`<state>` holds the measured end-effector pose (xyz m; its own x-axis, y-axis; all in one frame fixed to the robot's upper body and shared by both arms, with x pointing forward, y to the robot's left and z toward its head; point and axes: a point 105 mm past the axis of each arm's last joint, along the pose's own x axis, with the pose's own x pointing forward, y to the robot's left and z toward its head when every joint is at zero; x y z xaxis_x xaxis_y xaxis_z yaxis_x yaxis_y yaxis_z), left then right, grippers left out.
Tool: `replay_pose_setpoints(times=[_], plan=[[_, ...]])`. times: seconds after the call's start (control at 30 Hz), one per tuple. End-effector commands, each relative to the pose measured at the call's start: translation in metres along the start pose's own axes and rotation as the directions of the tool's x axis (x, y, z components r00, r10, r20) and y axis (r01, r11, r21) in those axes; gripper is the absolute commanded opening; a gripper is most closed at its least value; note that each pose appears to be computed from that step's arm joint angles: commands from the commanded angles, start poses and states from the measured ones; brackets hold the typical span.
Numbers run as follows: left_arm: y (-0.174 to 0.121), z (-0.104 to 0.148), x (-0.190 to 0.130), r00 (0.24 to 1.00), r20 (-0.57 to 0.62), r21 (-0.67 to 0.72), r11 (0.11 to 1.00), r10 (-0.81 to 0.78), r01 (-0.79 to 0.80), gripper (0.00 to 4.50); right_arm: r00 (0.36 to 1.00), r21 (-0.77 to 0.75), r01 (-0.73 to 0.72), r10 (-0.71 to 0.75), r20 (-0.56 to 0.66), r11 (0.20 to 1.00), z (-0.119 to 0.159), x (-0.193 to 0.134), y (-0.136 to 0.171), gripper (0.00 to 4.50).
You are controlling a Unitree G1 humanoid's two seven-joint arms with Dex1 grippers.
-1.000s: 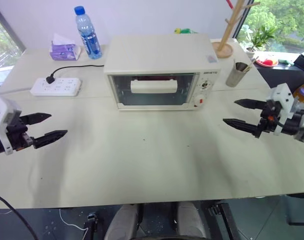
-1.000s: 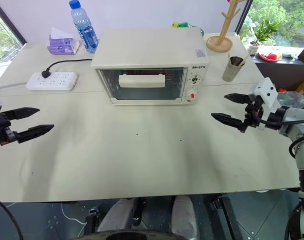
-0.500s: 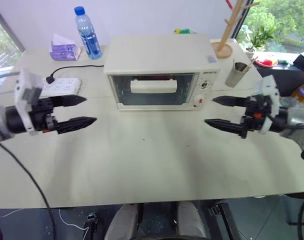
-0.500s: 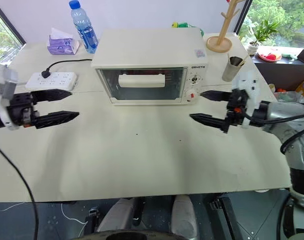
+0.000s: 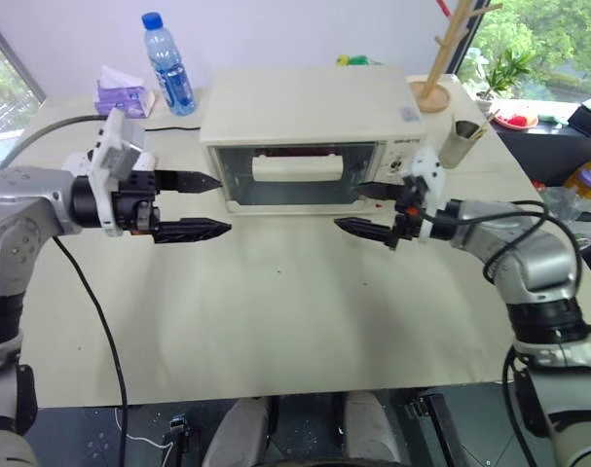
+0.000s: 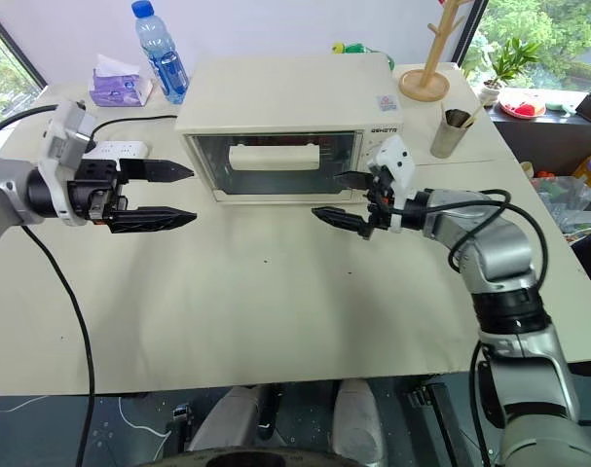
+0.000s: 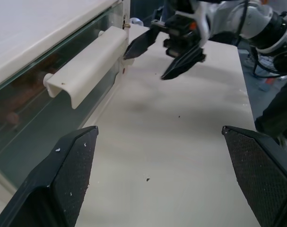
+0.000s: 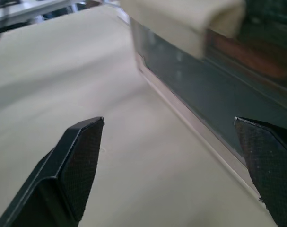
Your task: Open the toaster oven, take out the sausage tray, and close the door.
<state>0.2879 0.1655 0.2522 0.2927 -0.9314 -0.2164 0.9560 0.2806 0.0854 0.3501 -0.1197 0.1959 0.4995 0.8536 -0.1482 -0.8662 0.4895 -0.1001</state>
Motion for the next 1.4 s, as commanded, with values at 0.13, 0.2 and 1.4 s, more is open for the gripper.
replay_pose_setpoints(times=[0.13,0.2,1.4], plan=[[-0.002,0.010,-0.005,1.000,0.012,0.049,0.999,0.009,-0.009,4.46,0.998,-0.087,-0.020,0.025,0.062,0.996,0.023,0.014,-0.002,4.50],[-0.002,0.009,-0.006,1.000,0.007,0.050,0.999,0.015,-0.015,4.46,0.996,-0.094,-0.035,0.043,0.077,0.995,0.028,0.018,0.000,4.50],[0.052,0.031,0.017,0.990,0.129,0.033,0.997,0.065,-0.069,0.41,0.978,-0.028,-0.190,0.192,0.082,0.981,0.002,0.015,0.086,4.50]])
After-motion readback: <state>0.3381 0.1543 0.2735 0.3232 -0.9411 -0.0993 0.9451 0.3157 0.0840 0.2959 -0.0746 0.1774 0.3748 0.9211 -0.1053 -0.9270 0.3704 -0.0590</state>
